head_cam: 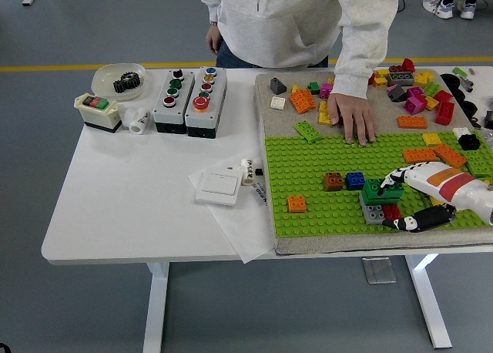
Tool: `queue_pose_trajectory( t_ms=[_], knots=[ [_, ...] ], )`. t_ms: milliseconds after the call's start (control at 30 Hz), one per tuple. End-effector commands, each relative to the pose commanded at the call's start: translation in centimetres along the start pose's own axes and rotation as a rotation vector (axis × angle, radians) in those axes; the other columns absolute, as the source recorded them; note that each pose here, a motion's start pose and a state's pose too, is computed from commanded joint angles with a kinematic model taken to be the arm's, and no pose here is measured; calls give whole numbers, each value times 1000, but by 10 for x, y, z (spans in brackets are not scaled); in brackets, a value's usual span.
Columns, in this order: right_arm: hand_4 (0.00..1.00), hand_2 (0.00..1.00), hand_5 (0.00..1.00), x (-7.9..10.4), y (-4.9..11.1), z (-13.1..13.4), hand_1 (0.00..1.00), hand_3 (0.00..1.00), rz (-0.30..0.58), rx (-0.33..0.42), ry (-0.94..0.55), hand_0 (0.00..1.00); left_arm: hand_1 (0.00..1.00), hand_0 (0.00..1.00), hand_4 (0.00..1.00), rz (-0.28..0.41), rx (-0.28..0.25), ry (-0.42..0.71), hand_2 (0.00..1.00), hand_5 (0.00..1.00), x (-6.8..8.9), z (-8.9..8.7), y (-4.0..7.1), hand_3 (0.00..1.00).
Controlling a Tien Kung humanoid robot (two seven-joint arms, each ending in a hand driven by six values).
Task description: Pick up the brick,pile it on top of brick,press brick,pick up the brick,pile it on top of brick,press brick
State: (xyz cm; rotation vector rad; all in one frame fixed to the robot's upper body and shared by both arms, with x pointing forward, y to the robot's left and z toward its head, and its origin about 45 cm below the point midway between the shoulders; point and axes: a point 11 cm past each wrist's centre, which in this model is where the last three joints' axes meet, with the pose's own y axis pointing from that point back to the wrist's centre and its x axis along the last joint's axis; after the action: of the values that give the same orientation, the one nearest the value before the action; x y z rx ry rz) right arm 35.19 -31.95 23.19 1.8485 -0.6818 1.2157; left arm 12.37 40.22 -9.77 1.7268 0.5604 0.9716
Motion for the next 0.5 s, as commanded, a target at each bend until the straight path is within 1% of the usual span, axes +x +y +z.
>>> queue_pose_trajectory(
  t_ms=[500],
  knots=[
    [862,762,564,-2,1,1,727,679,-11,-8,5,761,757,759,665,1,-3,2,765,596,1,1,0,598]
  ],
)
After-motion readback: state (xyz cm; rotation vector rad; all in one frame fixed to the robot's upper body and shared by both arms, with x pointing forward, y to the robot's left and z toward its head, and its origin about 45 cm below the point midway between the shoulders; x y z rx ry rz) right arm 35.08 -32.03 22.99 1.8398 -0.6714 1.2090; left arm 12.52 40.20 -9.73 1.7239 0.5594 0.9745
